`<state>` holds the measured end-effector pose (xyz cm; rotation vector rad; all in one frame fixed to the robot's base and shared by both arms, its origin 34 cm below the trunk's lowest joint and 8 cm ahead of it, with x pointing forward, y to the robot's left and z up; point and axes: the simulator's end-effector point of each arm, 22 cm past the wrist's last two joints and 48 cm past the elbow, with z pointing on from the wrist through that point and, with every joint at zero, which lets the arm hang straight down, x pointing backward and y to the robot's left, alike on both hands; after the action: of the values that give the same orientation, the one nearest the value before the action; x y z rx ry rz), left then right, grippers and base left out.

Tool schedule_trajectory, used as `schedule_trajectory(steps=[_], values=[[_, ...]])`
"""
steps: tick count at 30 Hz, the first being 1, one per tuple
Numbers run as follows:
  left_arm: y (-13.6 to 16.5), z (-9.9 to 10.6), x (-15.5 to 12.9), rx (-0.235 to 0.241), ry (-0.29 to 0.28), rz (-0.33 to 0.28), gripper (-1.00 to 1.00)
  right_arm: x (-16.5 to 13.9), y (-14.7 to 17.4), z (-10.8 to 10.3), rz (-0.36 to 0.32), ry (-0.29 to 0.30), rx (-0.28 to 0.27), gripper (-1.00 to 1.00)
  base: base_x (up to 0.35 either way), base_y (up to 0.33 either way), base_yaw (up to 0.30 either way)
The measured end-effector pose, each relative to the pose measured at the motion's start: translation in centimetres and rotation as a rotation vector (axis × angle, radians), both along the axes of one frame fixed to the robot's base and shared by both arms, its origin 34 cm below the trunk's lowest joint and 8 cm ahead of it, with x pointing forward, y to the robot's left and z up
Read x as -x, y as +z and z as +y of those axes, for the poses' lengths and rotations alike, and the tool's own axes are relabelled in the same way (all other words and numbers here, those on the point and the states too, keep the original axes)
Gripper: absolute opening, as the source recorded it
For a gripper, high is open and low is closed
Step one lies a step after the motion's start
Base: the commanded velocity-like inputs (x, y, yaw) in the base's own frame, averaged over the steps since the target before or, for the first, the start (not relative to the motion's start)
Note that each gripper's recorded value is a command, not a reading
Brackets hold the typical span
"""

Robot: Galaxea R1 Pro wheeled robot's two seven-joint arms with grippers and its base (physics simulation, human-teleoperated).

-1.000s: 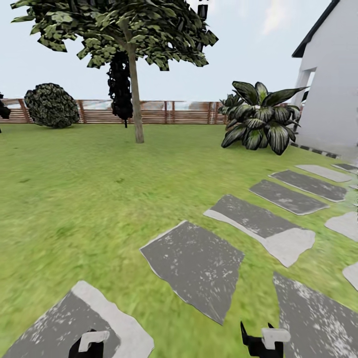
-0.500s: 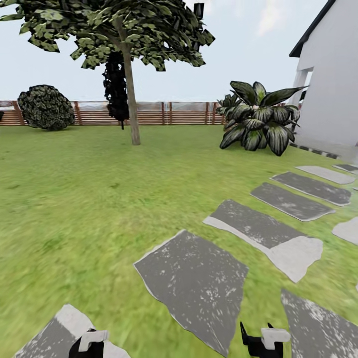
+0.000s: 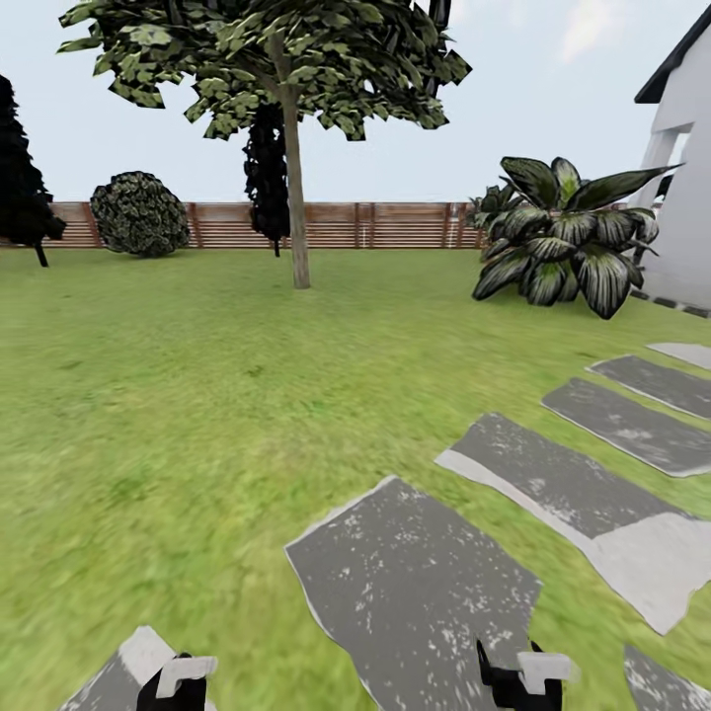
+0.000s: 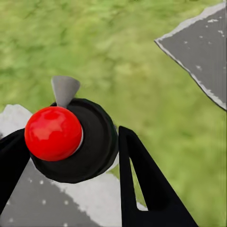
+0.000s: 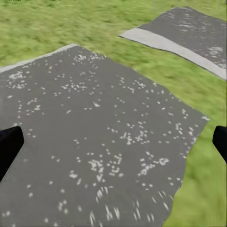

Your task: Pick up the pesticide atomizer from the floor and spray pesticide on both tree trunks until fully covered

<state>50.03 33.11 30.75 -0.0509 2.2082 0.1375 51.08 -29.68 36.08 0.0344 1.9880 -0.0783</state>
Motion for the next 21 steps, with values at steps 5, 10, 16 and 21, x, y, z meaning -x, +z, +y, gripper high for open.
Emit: schedule_trajectory(steps=[5,10,16,21], values=[[-0.12,0.01,0.07,0.0,0.001,0.003,-1.0,0.08,-0.15,0.04,0.004,0.001,0.0,1.0,0.335,0.003,0.272],[-0.3,0.01,0.2,0.0,0.0,0.007,-1.0,0.15,-0.3,0.04,0.007,0.001,0.0,1.0,0.335,0.053,0.264],[-0.53,0.03,0.36,0.0,0.001,0.013,-1.0,0.28,-0.55,0.04,0.013,0.001,0.0,1.0,0.335,0.113,0.23],[-0.74,0.03,0.51,0.0,0.002,0.019,-1.0,0.31,-0.68,0.1,0.016,0.004,0.0,1.0,0.335,0.149,0.161]])
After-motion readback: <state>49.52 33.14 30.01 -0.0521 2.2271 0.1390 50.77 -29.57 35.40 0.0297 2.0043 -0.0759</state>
